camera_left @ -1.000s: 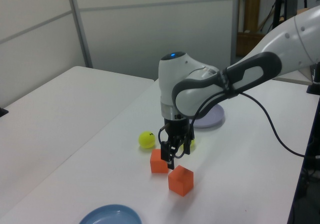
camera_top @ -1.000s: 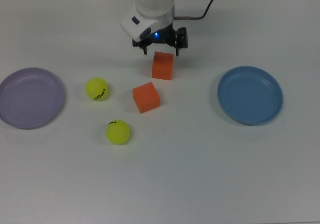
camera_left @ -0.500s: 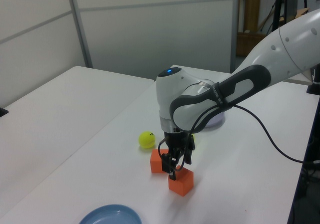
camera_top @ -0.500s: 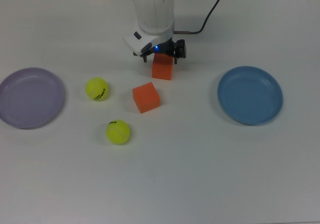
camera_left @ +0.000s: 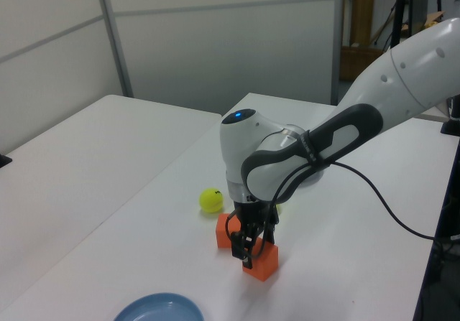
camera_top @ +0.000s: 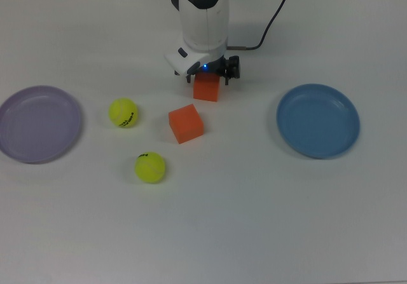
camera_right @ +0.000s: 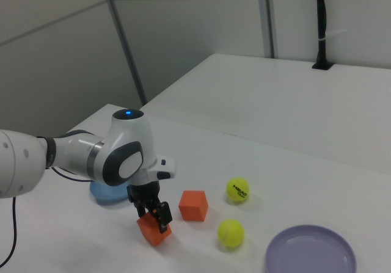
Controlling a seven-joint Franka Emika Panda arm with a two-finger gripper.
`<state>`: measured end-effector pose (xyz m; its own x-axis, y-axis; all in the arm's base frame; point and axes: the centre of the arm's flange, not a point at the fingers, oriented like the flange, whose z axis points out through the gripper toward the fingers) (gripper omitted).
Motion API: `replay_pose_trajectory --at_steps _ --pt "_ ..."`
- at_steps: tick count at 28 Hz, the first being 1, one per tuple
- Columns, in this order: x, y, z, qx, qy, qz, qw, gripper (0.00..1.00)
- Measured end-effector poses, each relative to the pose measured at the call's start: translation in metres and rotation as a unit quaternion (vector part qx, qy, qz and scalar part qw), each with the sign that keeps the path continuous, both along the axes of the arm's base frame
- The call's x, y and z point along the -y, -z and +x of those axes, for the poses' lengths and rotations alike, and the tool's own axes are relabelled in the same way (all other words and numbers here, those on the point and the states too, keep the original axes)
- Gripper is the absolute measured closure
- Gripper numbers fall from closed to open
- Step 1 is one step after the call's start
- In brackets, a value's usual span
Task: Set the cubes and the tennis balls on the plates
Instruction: 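Close the gripper on the orange cube, then lift the orange cube and carry it over the blue plate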
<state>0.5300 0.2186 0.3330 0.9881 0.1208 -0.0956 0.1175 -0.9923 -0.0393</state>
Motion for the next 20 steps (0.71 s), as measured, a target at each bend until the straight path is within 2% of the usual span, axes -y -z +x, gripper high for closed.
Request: replay_pose_trajectory --at_steps 7,10,11,12,14,20 --pt "-0.007 0.017 0.001 0.002 0.006 -0.003 1.0 0.03" --pt "-0.01 0.018 0.0 0.002 0.007 -0.003 1.0 0.13" --pt "-0.011 0.018 0.0 0.002 0.01 -0.003 0.9999 0.23" --pt "-0.011 0.017 0.0 0.003 0.011 -0.003 0.9999 0.23" --pt "-0.013 0.014 0.002 0.006 0.013 -0.002 0.9999 0.34" --pt "-0.021 -0.014 0.012 0.035 0.012 0.01 0.9993 0.36"
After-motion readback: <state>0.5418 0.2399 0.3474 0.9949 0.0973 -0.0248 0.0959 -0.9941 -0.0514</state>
